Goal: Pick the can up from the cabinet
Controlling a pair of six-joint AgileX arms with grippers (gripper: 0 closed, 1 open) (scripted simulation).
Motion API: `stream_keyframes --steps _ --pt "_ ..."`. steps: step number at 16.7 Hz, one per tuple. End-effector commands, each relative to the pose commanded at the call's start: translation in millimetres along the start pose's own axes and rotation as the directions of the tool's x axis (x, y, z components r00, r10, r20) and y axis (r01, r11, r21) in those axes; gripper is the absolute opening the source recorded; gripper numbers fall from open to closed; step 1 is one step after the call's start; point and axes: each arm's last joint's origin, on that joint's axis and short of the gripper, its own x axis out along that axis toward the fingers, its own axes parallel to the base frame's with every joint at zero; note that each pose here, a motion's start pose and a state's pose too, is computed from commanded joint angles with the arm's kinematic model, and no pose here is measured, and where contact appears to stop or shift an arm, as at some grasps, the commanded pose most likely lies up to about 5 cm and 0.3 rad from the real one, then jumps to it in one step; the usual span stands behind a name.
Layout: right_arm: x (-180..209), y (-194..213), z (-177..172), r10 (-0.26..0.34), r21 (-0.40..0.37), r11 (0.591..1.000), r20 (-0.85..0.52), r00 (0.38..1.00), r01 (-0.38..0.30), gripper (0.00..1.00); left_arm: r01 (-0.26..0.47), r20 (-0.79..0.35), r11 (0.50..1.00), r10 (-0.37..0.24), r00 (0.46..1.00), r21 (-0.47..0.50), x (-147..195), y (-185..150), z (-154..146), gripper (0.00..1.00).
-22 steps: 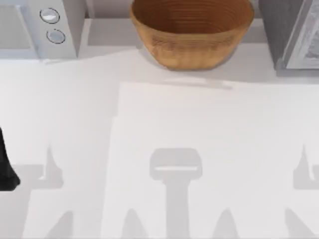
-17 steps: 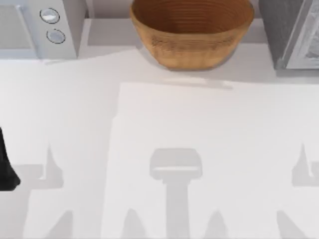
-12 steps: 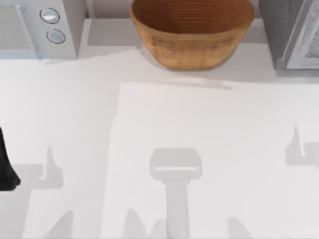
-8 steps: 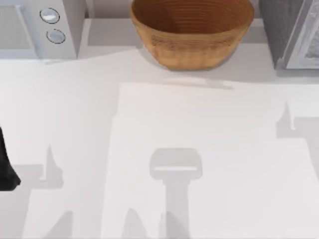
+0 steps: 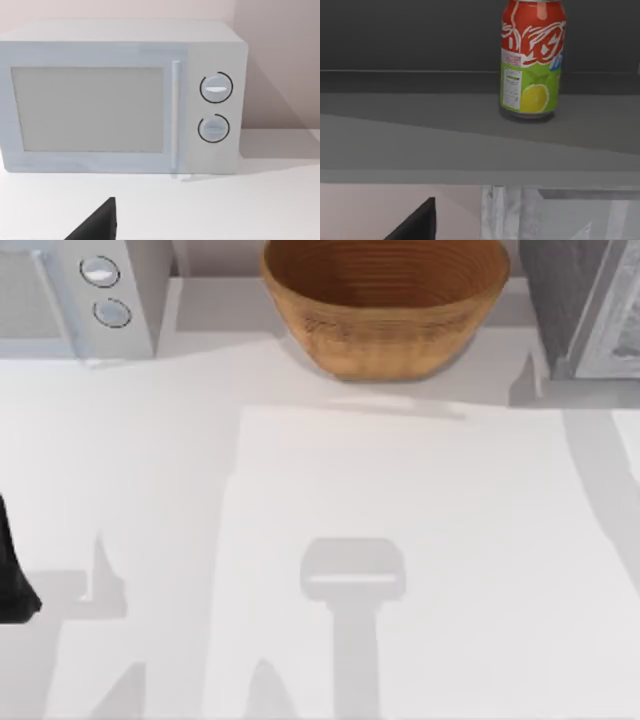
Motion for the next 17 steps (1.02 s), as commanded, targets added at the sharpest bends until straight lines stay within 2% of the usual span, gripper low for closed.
stream_keyframes --steps 3,7,13,17 --pt "24 9 26 0.002 0.003 1.0 0.01 1.0 -0.002 1.0 0.0 0.0 1.0 0.0 1.0 0.0 0 0 0 1.0" --pt "39 15 39 0.005 0.007 1.0 0.016 1.0 -0.005 1.0 0.0 0.0 1.0 0.0 1.0 0.0 0 0 0 1.0" --pt "40 14 39 0.003 0.007 1.0 0.015 1.0 -0.003 1.0 0.0 0.0 1.0 0.0 1.0 0.0 0 0 0 1.0" --pt "71 8 21 0.001 0.006 1.0 0.01 1.0 -0.001 1.0 0.0 0.0 1.0 0.0 1.0 0.0 0 0 0 1.0"
